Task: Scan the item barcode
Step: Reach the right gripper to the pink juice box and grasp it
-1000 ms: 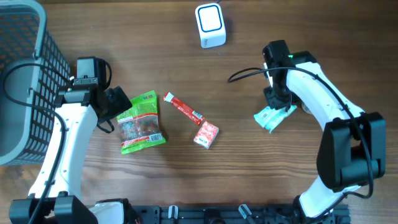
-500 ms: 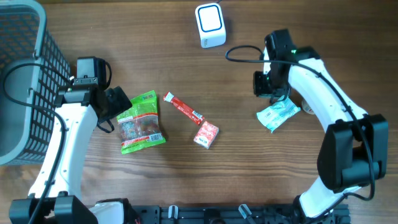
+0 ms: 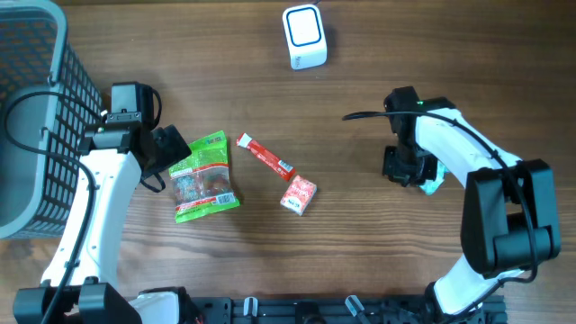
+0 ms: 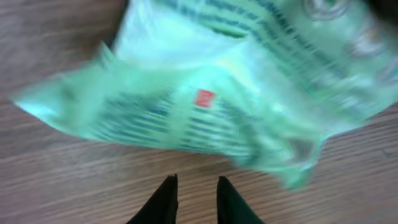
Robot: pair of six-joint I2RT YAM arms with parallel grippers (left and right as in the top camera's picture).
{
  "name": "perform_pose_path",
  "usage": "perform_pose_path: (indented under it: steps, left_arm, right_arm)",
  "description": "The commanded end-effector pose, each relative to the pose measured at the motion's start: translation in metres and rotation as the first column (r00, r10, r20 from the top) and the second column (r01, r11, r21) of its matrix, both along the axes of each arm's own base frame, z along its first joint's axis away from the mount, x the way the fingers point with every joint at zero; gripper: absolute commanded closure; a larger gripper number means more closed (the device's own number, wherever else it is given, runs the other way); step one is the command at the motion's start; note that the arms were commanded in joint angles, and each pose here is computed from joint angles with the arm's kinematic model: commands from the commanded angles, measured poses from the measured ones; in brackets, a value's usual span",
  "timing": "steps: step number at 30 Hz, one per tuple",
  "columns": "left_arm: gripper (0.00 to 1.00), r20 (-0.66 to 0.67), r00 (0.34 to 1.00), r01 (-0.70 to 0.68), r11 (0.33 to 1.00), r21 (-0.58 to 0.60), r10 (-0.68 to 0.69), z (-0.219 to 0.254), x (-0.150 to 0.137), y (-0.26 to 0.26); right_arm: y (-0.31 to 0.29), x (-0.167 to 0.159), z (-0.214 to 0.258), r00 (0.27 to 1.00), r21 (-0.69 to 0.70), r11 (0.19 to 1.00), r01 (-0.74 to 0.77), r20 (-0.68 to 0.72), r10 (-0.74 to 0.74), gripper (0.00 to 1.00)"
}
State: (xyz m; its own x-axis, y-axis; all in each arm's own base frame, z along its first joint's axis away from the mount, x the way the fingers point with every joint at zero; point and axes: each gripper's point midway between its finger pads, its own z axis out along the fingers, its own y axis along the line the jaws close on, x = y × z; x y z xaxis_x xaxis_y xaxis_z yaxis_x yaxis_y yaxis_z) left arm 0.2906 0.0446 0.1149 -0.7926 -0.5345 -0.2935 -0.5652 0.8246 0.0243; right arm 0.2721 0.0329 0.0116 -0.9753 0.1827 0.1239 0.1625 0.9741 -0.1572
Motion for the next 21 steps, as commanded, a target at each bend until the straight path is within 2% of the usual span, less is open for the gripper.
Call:
perform_pose_path:
  steps: [1,3,4,6,10,14,16,21]
  left_arm:
    - [0.0,0.016,1.0,0.004,1.0,0.001,-0.004,0.005,0.003,0.001]
    - [0.0,0.016,1.0,0.004,1.0,0.001,-0.004,0.005,0.003,0.001]
    - [0.0,0.016,1.0,0.004,1.0,0.001,-0.004,0.005,0.003,0.001]
    - [0.0,0.016,1.0,0.004,1.0,0.001,-0.004,0.005,0.003,0.001]
    - [0.0,0.016,1.0,0.004,1.0,0.001,-0.004,0.005,0.003,0.001]
    - [0.0,0.016,1.0,0.004,1.0,0.001,-0.004,0.005,0.003,0.001]
    - [0.0,0.016,1.0,0.004,1.0,0.001,-0.004,0.005,0.003,0.001]
    - [0.0,0.016,1.0,0.004,1.0,0.001,-0.004,0.005,0.003,0.001]
  right_arm:
    - [0.068,0.006,0.018,0.999,0.375,0.927,-0.036,0.019,0.031,0.68]
    - [0.115,-0.002,0.035,0.999,0.593,0.804,-0.031,-0.007,0.044,0.59]
    - [0.13,-0.004,0.041,0.998,0.648,0.761,-0.034,-0.012,0.055,0.57]
    - [0.146,-0.007,0.047,0.997,0.685,0.727,-0.047,-0.008,0.072,0.57]
    - [0.179,-0.015,0.046,0.998,0.683,0.729,-0.037,-0.017,0.067,0.58]
    - [0.204,-0.02,0.041,0.998,0.625,0.779,-0.049,0.009,0.055,0.58]
    - [0.204,-0.019,0.036,1.0,0.554,0.832,-0.023,0.031,0.007,0.59]
    - [0.221,-0.021,0.037,0.997,0.532,0.846,-0.031,0.076,-0.012,0.63]
